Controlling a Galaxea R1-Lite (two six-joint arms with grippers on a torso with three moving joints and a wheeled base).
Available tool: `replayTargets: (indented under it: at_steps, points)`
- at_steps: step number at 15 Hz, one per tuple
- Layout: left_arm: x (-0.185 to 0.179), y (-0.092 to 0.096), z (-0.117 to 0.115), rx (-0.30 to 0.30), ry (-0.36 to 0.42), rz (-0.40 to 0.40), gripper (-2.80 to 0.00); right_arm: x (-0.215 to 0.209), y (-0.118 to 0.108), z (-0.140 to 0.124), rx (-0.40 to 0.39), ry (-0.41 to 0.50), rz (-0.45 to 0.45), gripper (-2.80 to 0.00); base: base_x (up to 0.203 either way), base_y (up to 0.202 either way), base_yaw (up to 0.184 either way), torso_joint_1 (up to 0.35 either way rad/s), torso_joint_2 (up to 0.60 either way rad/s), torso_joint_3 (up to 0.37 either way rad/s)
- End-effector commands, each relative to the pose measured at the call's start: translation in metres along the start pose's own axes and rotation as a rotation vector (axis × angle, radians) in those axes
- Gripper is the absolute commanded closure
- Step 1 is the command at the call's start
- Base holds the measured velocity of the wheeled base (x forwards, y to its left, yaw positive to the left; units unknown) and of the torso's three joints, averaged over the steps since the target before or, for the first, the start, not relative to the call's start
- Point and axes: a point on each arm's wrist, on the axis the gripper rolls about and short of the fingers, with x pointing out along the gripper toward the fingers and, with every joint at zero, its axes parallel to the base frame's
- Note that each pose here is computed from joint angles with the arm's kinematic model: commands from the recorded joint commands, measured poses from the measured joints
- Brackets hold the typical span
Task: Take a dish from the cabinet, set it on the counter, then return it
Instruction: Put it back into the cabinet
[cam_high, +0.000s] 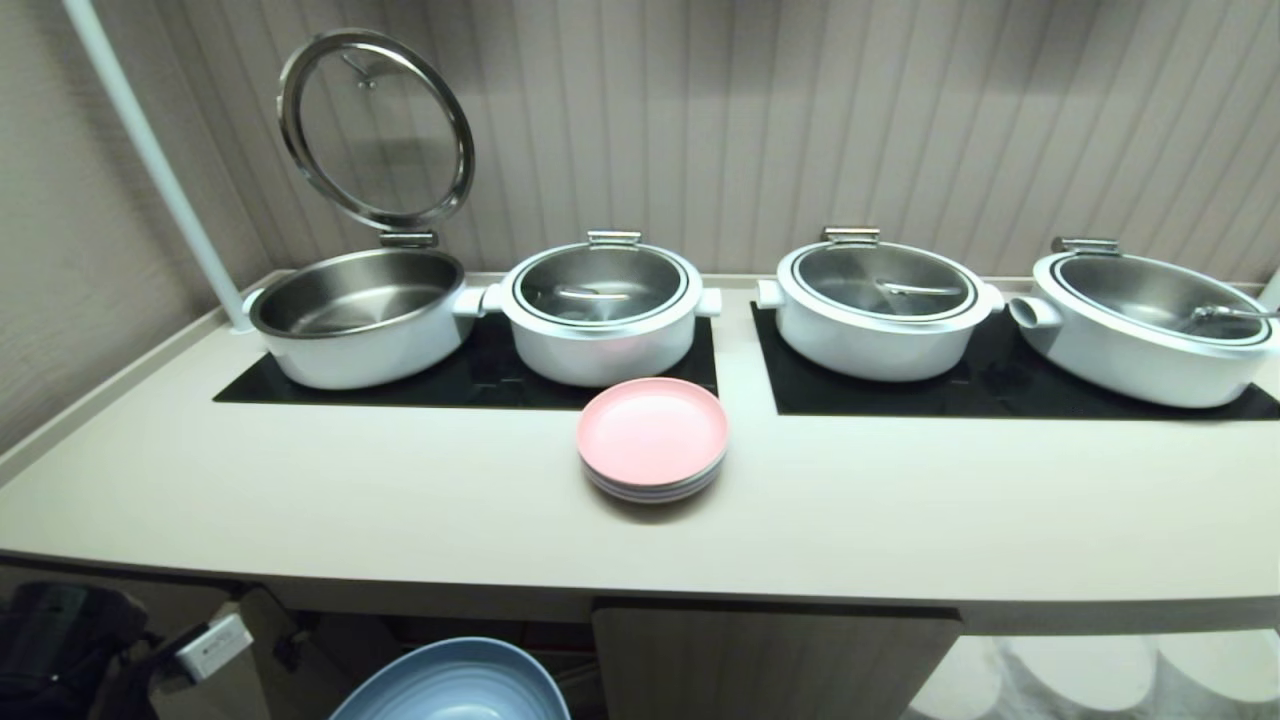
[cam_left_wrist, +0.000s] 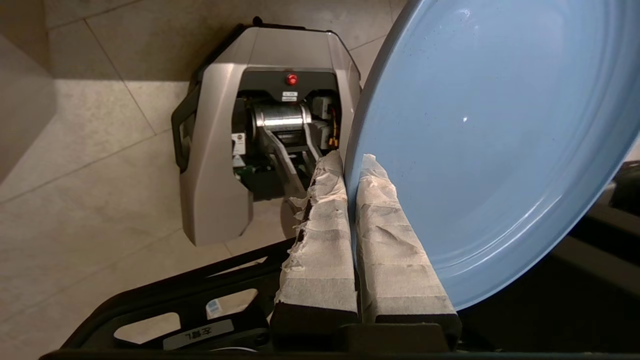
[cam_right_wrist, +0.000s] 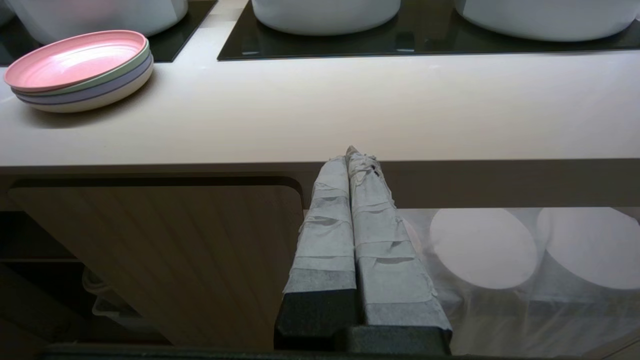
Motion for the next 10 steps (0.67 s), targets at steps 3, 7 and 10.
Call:
replayTargets:
  at_steps: [3,7,10]
  points:
    - [0.0,0.0003,-0.0143,0.066,0.011,-0.001,0.0,0.0,0.0,0.0001,0.0,-0.001,-0.001,0.0,0.0,0.0,0.0,0.0,0.0,0.0]
    - [0.0003,0.0005,-0.0147,0.066,0.014,-0.001,0.0,0.0,0.0,0.0001,0.0,-0.001,-0.001,0.0,0.0,0.0,0.0,0.0,0.0,0.0]
    - [0.0025,0.0005,-0.0205,0.078,0.038,-0.006,0.0,0.0,0.0,0.0001,0.0,-0.001,-0.001,0.0,0.0,0.0,0.0,0.0,0.0,0.0]
